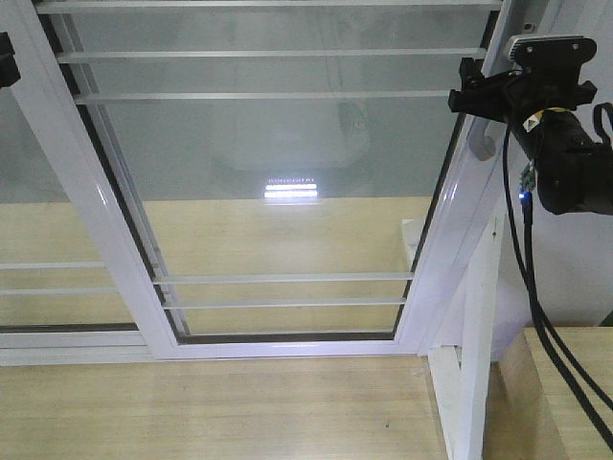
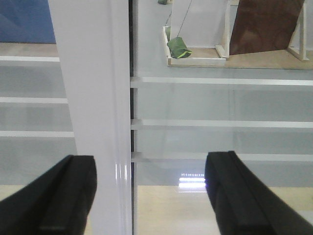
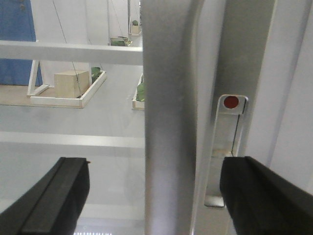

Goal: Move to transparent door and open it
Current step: 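Open the right gripper and close it around the silver handle, then pull the handle with the right gripper, sliding the door open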

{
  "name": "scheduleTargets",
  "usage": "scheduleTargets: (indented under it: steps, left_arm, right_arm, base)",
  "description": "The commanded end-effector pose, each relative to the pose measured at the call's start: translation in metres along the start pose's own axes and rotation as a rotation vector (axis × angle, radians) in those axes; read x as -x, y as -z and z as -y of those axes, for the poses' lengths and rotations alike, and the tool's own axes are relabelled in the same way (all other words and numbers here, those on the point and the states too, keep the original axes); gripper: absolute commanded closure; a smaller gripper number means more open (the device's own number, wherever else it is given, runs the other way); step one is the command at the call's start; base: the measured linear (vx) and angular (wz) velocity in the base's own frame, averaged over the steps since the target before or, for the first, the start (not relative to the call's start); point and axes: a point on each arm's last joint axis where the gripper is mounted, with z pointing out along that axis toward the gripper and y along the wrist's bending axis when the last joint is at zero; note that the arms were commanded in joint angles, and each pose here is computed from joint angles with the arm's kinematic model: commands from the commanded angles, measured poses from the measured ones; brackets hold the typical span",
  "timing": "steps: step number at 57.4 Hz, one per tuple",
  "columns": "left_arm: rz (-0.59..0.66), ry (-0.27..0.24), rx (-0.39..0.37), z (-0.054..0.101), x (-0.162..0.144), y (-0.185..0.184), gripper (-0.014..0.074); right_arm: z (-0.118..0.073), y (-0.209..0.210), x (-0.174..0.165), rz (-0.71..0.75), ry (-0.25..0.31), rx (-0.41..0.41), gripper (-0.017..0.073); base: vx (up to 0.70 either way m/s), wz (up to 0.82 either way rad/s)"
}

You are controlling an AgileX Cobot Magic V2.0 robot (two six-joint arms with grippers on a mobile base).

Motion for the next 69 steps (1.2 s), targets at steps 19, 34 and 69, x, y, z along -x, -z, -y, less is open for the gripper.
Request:
scheduleTargets:
  steps: [19,34,69]
  left_arm:
    - [0.109,0.005,-0.007,0.002,0.022,0.009,0.0027]
    - [0.109,0.005,-0.007,0.002,0.022,0.009,0.0027]
    - [0.109,0.005,-0.007,0.002,0.022,0.009,0.0027]
  right_arm:
    - [0.007,-0.002,0.037,0.152,0.054,-0.031,0.0057]
    - [0.026,-0.001,0.037,0.157,0.004,-0.088,0.0284]
    - [0.001,-0.001,0.036,0.146,0.020,0.149,0.0566]
  base:
    - [0.00,0.00]
    - [0.00,0.00]
    - [0.00,0.00]
